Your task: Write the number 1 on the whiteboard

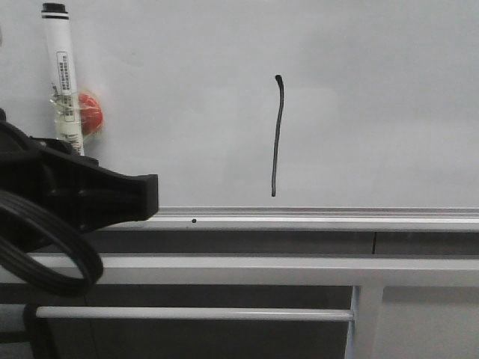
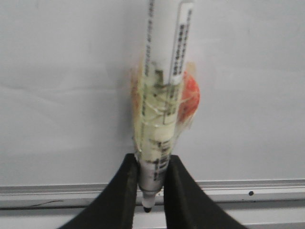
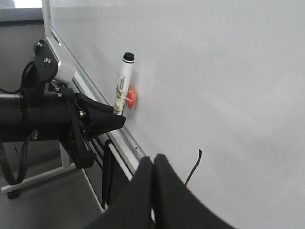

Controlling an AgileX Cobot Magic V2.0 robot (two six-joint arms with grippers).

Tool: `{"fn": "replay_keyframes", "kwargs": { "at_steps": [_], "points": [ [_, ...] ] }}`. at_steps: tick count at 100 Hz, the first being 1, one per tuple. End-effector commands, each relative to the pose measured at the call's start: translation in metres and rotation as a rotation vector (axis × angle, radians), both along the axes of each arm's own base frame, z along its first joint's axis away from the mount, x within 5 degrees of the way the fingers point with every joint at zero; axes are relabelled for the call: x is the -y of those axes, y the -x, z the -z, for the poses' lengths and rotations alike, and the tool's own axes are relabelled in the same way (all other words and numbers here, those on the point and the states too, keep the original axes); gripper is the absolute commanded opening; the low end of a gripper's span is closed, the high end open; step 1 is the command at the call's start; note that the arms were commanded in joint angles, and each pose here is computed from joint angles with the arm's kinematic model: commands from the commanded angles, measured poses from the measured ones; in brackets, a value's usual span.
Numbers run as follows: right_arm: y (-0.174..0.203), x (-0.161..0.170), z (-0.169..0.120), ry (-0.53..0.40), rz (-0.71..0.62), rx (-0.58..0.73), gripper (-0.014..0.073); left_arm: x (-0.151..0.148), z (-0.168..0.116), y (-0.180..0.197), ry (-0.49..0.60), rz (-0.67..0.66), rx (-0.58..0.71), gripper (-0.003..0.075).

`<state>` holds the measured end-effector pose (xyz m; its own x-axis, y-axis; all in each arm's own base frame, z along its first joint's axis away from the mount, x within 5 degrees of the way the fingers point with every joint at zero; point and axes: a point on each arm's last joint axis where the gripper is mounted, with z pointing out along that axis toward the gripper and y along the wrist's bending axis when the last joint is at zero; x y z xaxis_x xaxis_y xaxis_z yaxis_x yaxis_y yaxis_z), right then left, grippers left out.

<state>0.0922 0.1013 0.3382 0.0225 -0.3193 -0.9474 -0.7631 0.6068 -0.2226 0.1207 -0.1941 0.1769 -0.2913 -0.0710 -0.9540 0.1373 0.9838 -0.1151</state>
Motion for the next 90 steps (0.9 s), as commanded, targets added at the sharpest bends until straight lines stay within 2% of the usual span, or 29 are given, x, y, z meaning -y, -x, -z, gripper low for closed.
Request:
{"fn": "replay_keyframes", "kwargs": {
  "at_steps": [1,12,32,70,90],
  "points": [
    [-0.003,0.0,-0.014,-0.055,0.015,0.067,-0.0063,0.0,-0.023,-0.004,0.042,-0.019,0.161,-0.0017],
    [-0.003,0.0,-0.014,-0.055,0.015,0.067,-0.0063,0.001,-0.021,-0.003,0.043,-0.01,0.145,0.0033],
    [-0.003,0.0,-0.014,-0.054,0.015,0.066,-0.0063,0.0,-0.022,-0.004,0.046,-0.023,0.149,0.0264],
    [-0.003,0.0,-0.014,-0.054,0.015,0.066,-0.0063,0.0,-0.021,-0.004,0.046,-0.024,0.146,0.0285],
    [-0.003,0.0,-0.014,-0.053,0.014,0.066,-0.0063,-0.009,-0.025,0.001,0.08,-0.111,0.116,0.0298]
  ]
}}
